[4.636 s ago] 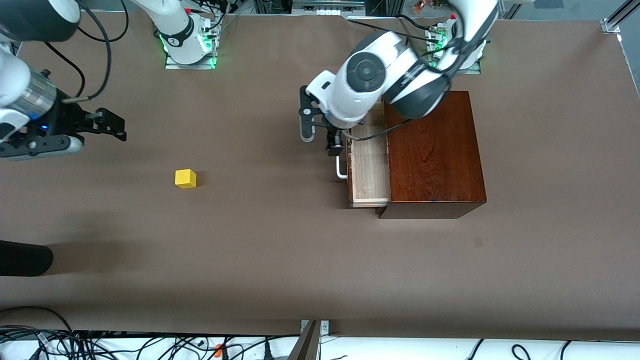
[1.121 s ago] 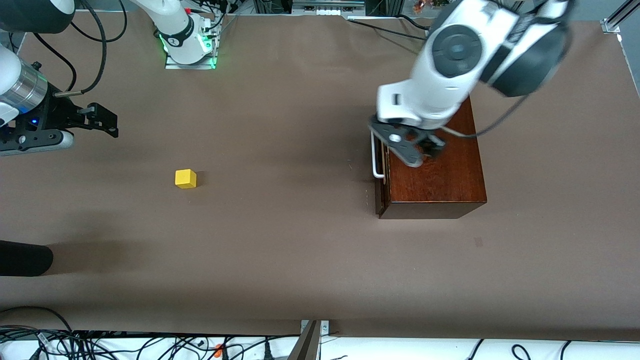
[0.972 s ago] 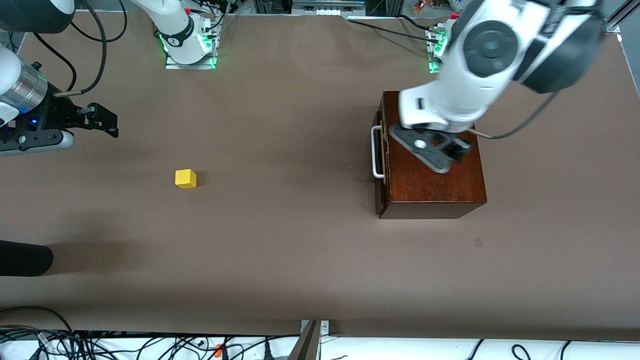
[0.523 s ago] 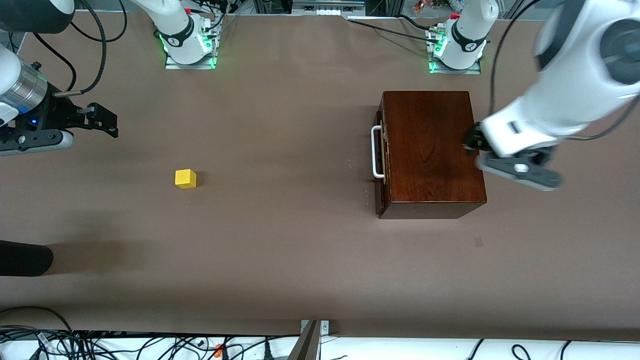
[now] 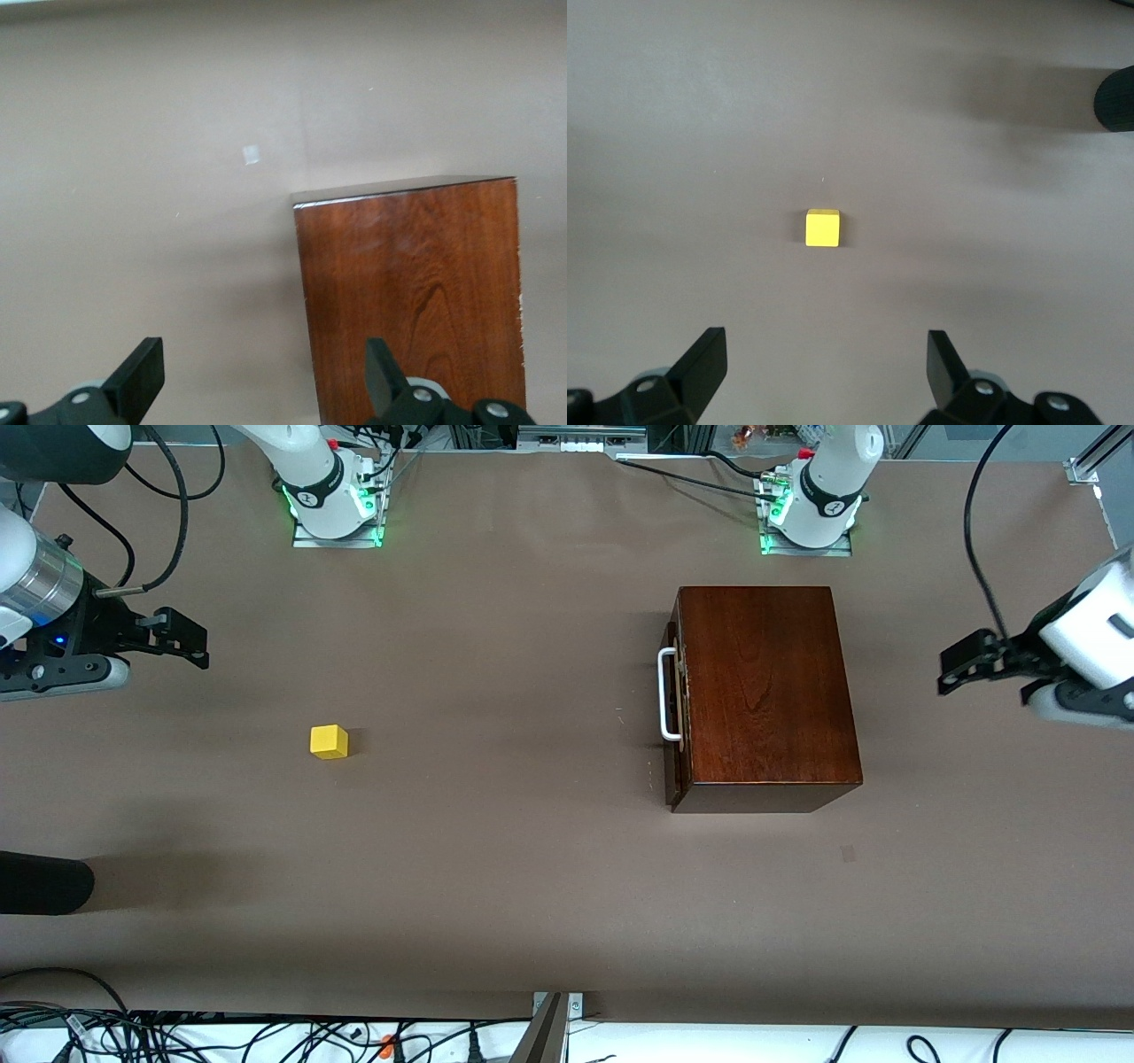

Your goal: Open drawer, take yellow block, close drawer

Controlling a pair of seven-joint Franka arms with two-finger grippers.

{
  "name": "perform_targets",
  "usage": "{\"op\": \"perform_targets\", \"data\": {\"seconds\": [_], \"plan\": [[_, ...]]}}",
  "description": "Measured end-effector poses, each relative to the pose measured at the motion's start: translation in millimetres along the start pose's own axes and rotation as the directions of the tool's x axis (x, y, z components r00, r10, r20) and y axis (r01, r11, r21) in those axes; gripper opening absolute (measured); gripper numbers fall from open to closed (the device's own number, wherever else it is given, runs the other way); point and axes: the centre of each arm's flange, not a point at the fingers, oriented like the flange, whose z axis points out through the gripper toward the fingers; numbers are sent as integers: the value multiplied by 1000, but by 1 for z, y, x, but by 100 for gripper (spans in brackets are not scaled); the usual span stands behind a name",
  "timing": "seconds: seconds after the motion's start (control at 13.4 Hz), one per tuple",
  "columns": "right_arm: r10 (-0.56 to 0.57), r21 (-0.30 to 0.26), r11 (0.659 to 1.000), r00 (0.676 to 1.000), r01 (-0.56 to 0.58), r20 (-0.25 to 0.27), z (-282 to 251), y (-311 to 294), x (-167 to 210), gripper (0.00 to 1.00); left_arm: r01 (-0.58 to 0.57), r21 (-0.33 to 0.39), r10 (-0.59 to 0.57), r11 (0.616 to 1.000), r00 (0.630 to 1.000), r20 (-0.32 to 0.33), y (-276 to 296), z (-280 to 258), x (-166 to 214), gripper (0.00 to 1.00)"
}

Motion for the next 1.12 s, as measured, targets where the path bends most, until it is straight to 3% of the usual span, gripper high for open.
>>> {"op": "perform_targets", "data": {"seconds": [0.22,0.45,1.12], "plan": [[0,0,1000,1000,0,0,0,0,0,100,36,18,-35,999,998,-49,-3,15,-29,100],[0,0,1000,1000,0,0,0,0,0,100,39,23,-37,999,998,-57,1,31,-50,100],[0,-1,1000,1000,0,0,0,0,0,100,28,24,-27,999,999,-44,7,41,-53,100]]}}
